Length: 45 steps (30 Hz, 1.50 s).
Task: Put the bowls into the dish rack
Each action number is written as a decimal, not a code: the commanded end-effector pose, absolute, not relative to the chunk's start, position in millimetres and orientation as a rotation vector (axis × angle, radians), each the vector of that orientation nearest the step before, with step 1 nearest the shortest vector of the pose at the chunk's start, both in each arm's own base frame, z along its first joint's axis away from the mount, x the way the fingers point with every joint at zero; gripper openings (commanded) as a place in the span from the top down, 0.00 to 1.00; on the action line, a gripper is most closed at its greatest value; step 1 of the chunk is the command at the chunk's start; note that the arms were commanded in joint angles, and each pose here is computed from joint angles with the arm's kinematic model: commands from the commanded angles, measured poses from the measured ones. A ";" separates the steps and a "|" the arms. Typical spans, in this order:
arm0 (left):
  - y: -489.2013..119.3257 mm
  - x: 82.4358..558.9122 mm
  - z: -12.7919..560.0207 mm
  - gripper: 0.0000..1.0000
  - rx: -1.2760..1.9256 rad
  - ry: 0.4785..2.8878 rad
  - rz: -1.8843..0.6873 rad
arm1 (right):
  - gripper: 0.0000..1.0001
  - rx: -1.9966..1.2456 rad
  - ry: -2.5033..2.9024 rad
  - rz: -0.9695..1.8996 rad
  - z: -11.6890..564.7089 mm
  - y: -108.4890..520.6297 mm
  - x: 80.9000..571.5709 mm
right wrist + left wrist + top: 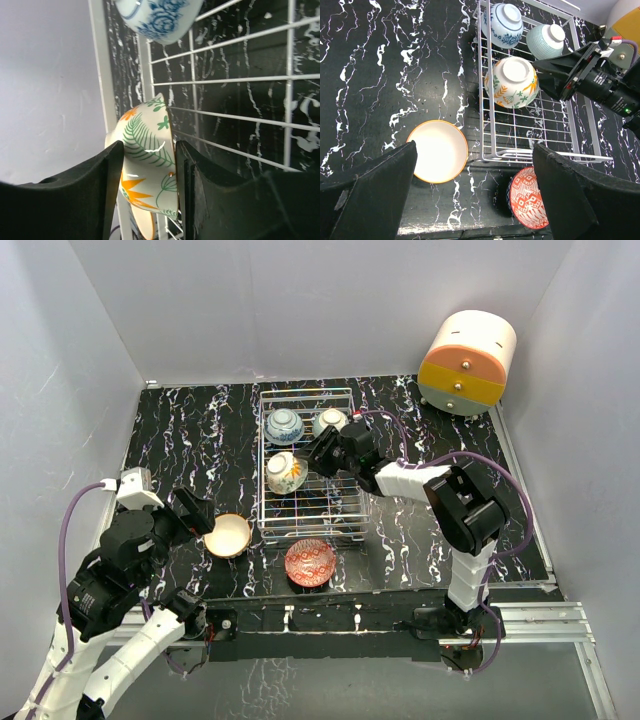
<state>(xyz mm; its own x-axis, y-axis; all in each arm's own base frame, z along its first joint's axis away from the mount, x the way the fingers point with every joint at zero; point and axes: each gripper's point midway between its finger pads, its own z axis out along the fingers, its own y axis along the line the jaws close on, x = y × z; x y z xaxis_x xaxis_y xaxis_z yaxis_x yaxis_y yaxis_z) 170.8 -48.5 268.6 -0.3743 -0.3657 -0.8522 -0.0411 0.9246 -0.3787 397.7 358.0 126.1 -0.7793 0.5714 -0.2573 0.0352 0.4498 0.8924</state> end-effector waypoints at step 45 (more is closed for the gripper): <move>-61.7 184.6 251.2 0.03 -0.268 1.981 -0.347 | 0.01 -0.441 2.265 0.325 151.0 358.0 338.6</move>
